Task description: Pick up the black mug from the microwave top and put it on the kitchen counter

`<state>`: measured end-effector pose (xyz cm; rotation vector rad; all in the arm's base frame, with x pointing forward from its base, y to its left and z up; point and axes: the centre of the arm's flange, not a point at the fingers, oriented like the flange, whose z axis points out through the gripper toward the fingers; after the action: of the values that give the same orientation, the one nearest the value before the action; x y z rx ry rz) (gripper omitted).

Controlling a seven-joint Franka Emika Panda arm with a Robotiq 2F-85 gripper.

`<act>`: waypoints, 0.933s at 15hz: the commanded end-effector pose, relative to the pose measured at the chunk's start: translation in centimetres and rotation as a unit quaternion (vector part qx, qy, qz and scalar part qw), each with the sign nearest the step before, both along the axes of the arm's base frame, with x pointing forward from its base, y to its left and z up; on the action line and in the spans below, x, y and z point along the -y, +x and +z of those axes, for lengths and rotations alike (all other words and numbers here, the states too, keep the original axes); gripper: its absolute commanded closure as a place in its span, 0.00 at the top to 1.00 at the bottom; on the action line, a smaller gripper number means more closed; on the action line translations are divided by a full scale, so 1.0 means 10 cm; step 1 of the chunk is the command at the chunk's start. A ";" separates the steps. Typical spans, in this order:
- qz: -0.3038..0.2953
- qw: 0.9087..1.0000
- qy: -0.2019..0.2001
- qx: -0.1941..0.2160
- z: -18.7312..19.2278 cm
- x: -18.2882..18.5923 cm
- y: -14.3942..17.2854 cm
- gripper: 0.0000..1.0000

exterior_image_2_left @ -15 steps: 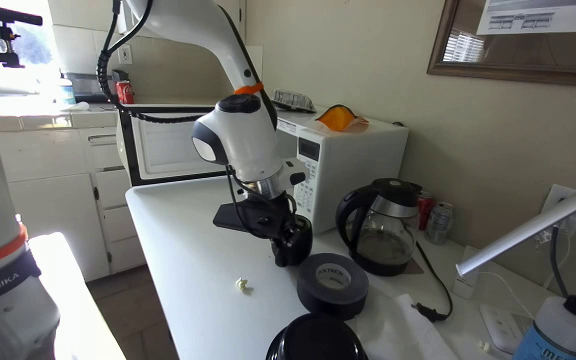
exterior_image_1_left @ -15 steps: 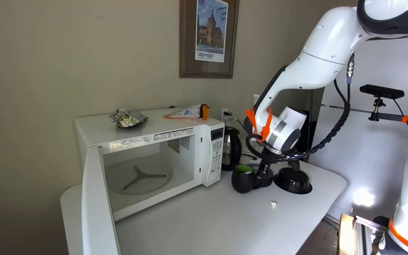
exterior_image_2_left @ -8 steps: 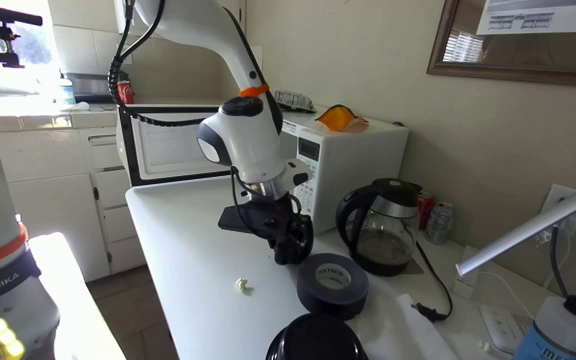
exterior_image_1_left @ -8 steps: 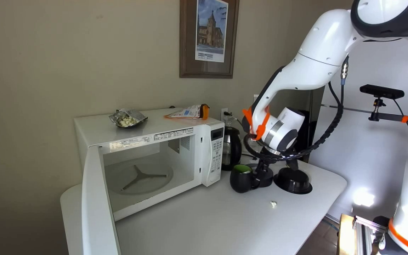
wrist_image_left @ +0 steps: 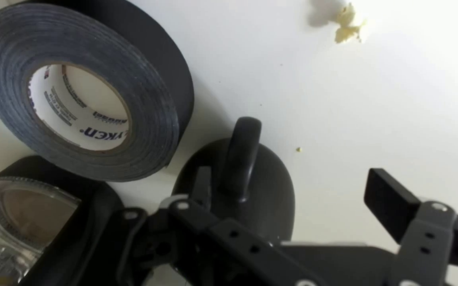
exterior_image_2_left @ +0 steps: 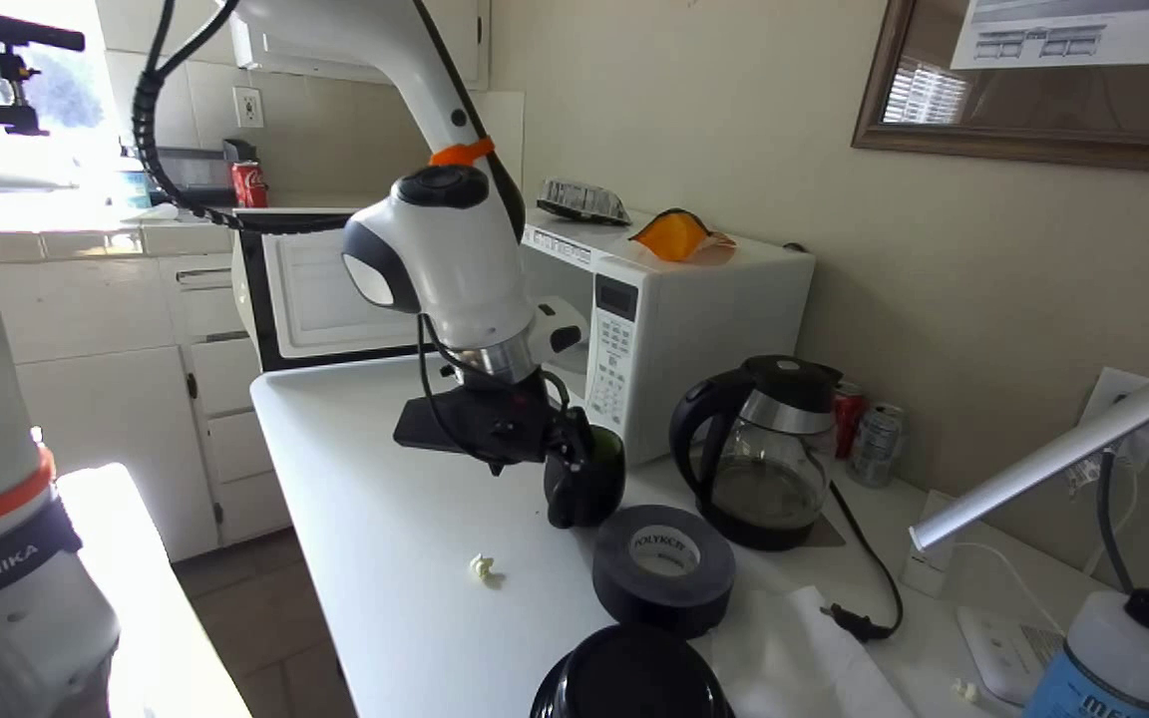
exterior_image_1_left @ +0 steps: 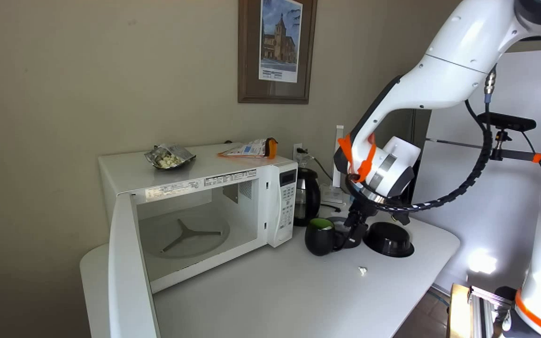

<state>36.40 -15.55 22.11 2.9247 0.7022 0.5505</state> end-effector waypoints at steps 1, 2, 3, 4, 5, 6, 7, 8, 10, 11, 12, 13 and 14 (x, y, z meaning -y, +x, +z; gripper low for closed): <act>0.010 0.999 -0.001 0.031 0.56 -0.13 -0.29 1.00; 0.007 1.000 0.001 0.009 0.62 -0.16 -0.33 1.00; 0.006 1.000 -0.005 -0.016 0.62 -0.21 -0.37 1.00; 0.011 1.000 -0.002 -0.023 0.62 -0.24 -0.39 1.00; 0.017 0.999 -0.006 -0.030 0.63 -0.27 -0.38 1.00; 0.026 0.999 -0.006 -0.039 0.60 -0.30 -0.37 1.00; 0.032 0.998 -0.013 -0.048 0.58 -0.33 -0.36 1.00; 0.042 0.998 -0.019 -0.053 0.53 -0.37 -0.33 1.00; 0.068 0.995 -0.026 -0.061 0.49 -0.42 -0.30 1.00; 0.055 0.998 -0.014 -0.040 -0.07 -0.24 -0.06 1.00; 0.061 0.997 -0.016 -0.044 -0.09 -0.26 -0.04 1.00; 0.066 0.997 -0.017 -0.047 -0.11 -0.27 -0.03 1.00; 0.067 0.996 -0.018 -0.047 -0.11 -0.28 -0.02 1.00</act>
<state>36.16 -12.73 21.00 2.9019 0.9161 0.4073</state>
